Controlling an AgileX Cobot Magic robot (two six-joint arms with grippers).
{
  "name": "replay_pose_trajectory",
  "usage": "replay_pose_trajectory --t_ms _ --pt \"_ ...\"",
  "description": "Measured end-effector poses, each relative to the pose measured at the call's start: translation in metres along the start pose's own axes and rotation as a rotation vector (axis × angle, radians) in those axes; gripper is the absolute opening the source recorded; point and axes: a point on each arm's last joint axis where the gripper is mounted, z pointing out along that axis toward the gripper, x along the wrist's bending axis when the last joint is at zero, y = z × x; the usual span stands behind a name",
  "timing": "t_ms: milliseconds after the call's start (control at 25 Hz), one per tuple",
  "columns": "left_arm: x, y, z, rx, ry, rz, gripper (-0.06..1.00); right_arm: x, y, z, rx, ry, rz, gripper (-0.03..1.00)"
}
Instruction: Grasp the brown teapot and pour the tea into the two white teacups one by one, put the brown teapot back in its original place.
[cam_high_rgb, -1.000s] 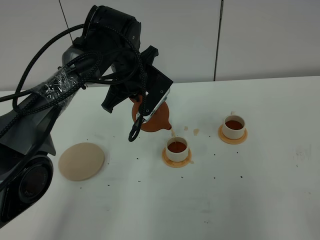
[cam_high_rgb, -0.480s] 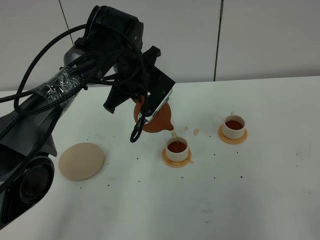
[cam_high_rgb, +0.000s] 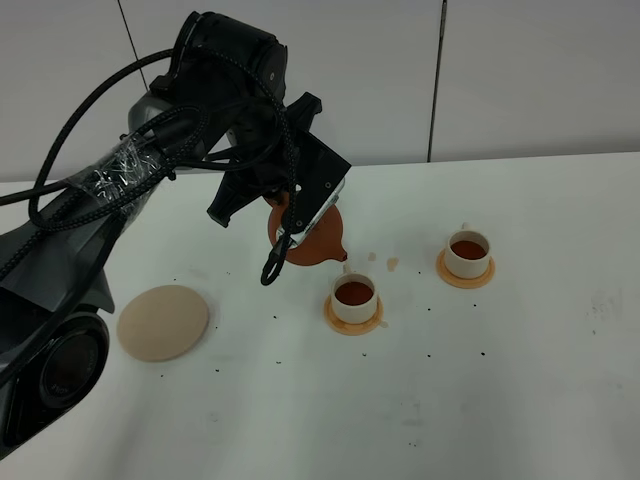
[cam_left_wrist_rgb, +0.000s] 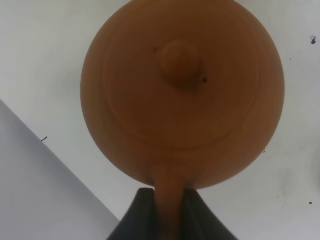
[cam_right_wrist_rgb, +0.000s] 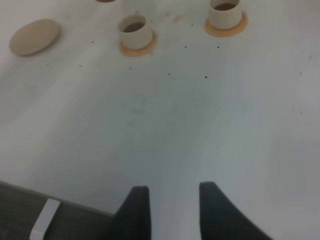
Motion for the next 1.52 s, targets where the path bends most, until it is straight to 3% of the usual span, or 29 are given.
replay_pose_trajectory --t_ms 1520 --pt "-0.0008 0.0074 0.0027 -0.029 -0.01 0.0 0.17 0.0 0.0 0.0 0.0 0.0 0.0 0.24"
